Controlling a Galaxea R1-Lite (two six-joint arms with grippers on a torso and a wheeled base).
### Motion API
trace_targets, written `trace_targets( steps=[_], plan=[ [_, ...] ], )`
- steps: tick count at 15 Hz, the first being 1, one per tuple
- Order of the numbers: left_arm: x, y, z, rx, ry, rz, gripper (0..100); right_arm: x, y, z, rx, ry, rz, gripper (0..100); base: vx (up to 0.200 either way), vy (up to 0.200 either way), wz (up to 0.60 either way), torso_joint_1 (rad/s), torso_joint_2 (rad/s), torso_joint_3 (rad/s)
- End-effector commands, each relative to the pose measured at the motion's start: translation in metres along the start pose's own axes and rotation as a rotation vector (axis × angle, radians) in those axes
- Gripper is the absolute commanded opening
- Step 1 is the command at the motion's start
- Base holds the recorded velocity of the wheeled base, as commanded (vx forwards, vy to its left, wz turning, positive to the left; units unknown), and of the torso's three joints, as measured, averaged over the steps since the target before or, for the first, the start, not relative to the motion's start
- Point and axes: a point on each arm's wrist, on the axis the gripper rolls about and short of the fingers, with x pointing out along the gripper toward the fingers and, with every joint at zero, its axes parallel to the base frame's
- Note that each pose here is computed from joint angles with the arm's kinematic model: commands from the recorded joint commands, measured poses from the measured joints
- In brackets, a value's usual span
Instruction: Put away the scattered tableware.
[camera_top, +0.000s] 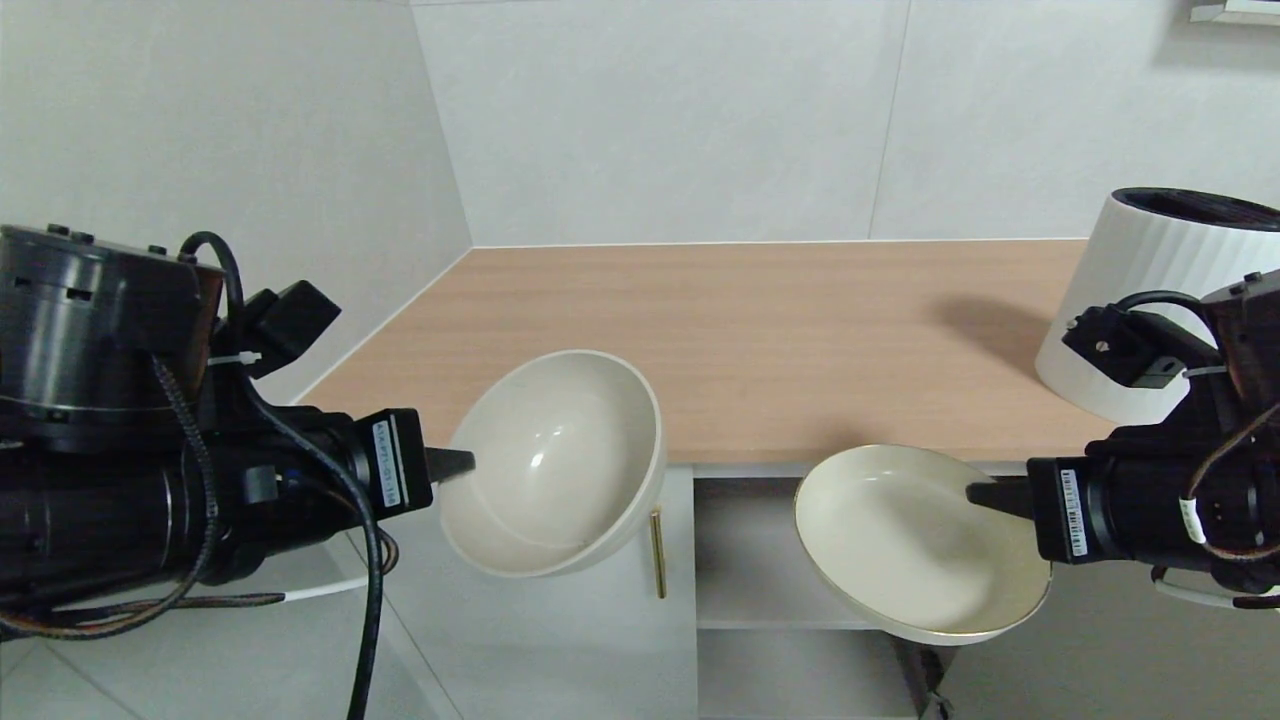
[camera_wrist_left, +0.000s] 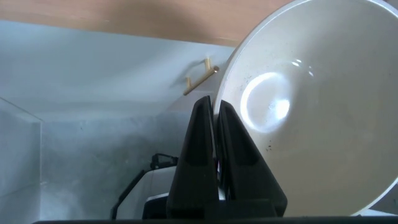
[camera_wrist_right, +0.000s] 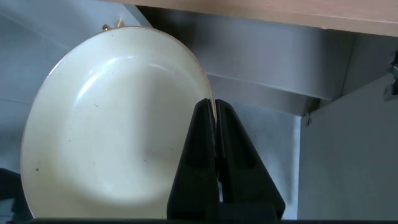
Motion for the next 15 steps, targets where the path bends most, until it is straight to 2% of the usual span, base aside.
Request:
trace_targets(
  steps=[1,6,15],
  plan=[
    [0.0034,0.0001,-0.0008,0.0,0.009,0.006,0,0.0048,0.0003,-0.0012,-0.002,0.015,-0.006,0,0.0,0.0,0.0,0.0,0.0,0.0],
    [0.0047,0.0005,-0.0022,0.002,0.016,0.009,0,0.0102,-0.0004,-0.0039,-0.01,0.036,-0.016,0,0.0,0.0,0.0,-0.01,0.02,0.014],
    [0.0048,-0.0001,-0.0031,0.004,0.019,0.006,0,0.0127,-0.0002,-0.0053,-0.012,0.046,-0.019,0,0.0,0.0,0.0,-0.155,0.42,0.266]
  ],
)
